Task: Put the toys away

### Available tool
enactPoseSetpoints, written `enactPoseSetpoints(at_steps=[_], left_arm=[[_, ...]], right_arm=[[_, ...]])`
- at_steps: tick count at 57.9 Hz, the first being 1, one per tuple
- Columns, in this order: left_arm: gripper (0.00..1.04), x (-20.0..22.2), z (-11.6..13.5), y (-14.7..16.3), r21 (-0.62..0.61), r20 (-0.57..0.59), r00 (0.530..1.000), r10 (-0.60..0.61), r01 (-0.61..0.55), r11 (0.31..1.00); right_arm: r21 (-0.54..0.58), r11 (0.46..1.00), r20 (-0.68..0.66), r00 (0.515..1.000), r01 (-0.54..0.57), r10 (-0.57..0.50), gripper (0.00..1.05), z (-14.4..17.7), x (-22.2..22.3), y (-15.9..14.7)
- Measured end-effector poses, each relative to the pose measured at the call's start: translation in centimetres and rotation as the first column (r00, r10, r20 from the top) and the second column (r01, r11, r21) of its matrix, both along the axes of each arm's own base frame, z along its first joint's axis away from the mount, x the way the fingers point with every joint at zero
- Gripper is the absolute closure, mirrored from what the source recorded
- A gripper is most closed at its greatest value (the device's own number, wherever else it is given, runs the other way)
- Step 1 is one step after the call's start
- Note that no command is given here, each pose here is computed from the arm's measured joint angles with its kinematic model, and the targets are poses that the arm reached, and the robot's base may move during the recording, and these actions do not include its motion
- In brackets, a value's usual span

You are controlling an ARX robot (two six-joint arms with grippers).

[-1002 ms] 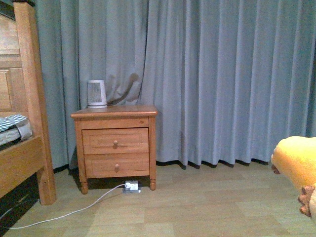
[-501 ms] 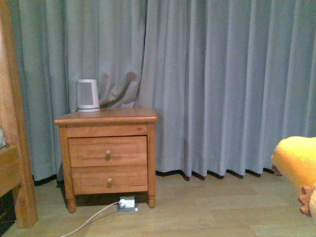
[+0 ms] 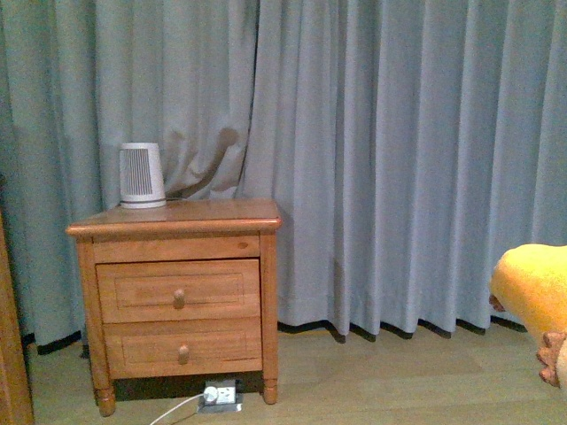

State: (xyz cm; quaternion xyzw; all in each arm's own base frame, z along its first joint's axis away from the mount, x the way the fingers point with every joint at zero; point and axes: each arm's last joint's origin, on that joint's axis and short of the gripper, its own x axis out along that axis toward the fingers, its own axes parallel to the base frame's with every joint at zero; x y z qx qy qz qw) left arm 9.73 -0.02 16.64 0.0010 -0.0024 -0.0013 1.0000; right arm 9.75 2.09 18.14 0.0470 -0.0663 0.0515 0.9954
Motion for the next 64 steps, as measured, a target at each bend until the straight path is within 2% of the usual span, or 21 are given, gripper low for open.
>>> enactPoseSetpoints(at_steps=[64], left_arm=[[0.06,0.0,-0.01,0.01,0.0,-0.001,1.0,0.002,-0.002,1.0]], right_arm=[[0.001,1.0,0.0,1.0,0.002,-0.002,0.97,0.0,0.0,0.0]])
